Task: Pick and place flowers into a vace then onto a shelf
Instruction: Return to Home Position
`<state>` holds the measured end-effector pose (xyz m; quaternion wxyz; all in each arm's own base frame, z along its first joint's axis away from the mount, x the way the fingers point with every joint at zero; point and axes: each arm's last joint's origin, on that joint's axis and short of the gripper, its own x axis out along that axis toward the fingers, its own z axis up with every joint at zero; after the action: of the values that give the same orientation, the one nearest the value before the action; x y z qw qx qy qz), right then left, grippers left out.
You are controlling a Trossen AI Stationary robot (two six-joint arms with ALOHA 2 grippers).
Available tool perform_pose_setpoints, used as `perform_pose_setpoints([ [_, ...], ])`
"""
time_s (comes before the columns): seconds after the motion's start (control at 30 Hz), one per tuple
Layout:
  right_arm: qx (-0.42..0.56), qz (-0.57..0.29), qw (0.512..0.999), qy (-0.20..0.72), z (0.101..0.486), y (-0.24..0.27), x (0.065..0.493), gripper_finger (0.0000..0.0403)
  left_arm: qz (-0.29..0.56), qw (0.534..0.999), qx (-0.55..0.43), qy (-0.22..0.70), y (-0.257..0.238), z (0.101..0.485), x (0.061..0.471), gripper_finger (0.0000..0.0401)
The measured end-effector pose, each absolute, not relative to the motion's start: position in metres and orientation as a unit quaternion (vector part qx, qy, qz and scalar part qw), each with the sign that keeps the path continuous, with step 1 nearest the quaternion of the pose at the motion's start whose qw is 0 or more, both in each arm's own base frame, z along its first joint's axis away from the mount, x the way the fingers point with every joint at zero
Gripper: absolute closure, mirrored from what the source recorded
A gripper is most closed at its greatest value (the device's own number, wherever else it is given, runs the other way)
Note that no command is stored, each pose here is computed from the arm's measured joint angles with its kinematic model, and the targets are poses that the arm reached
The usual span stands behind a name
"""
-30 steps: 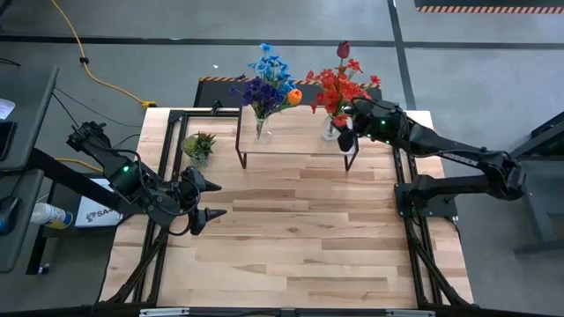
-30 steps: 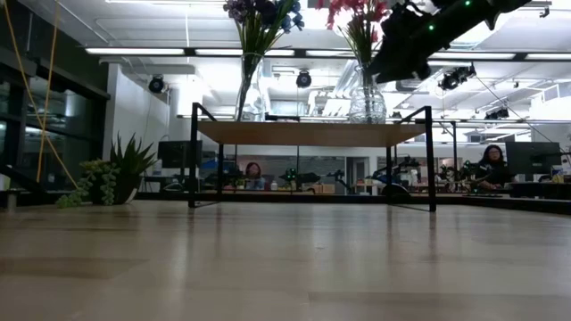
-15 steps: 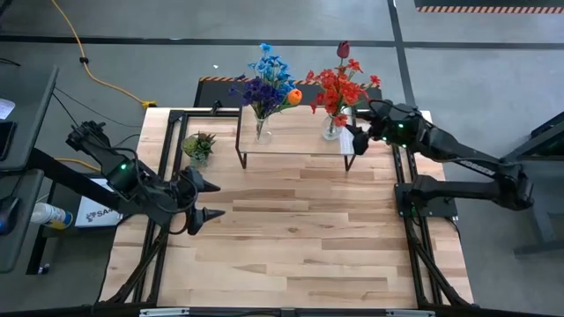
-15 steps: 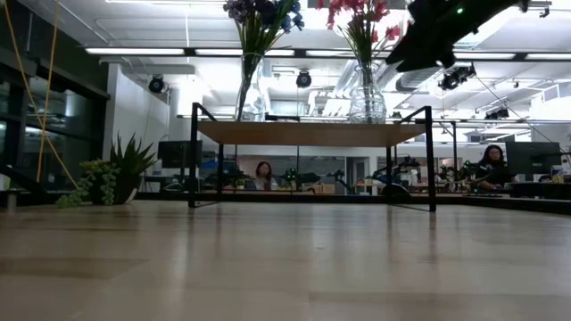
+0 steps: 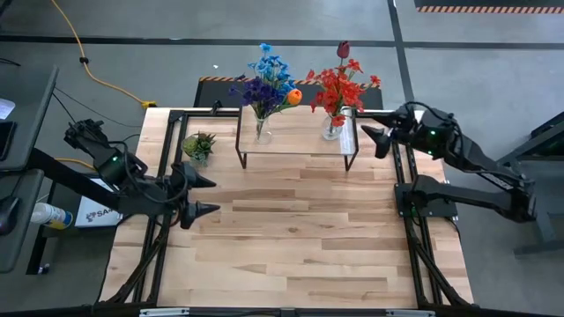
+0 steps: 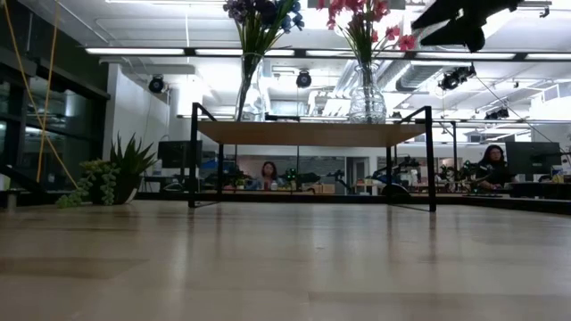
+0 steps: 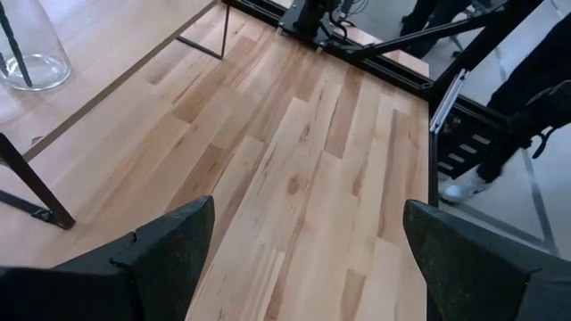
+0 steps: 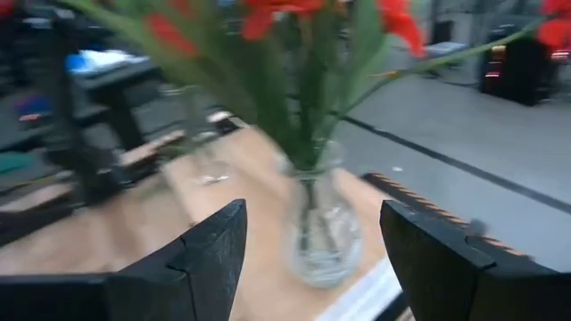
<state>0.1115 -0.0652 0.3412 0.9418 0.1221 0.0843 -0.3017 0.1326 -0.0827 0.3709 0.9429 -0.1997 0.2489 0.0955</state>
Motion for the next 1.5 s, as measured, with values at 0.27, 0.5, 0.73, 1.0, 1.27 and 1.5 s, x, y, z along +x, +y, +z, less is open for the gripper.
perform_pose_setpoints([
  [0.27, 0.158, -0.163, 0.972, 0.053, 0.349, -0.046, 0.095, 0.0155, 0.094, 0.931, -0.265, 0.231, -0.075, 0.377, 0.122, 0.0006],
  [0.5, 0.186, -0.125, 0.974, 0.019, 0.354, -0.035, 0.079, 0.0155, 0.007, 0.932, -0.288, 0.222, -0.068, 0.390, 0.109, 0.0006],
  [0.73, 0.194, -0.124, 0.973, 0.013, 0.353, -0.027, 0.065, 0.0155, -0.081, 0.957, -0.209, 0.182, -0.061, 0.403, 0.095, 0.0006],
  [1.0, 0.180, -0.119, 0.976, -0.014, 0.354, -0.017, 0.046, 0.0155, -0.105, 0.964, -0.191, 0.153, -0.044, 0.407, 0.073, 0.0006],
  [1.27, 0.199, -0.156, 0.967, 0.005, 0.339, -0.005, 0.021, 0.0155, -0.134, 0.968, -0.170, 0.128, -0.033, 0.411, 0.057, 0.0006],
  [1.5, 0.212, -0.128, 0.969, 0.011, 0.331, 0.005, 0.006, 0.0155, -0.152, 0.971, -0.139, 0.120, -0.024, 0.407, 0.045, 0.0006],
])
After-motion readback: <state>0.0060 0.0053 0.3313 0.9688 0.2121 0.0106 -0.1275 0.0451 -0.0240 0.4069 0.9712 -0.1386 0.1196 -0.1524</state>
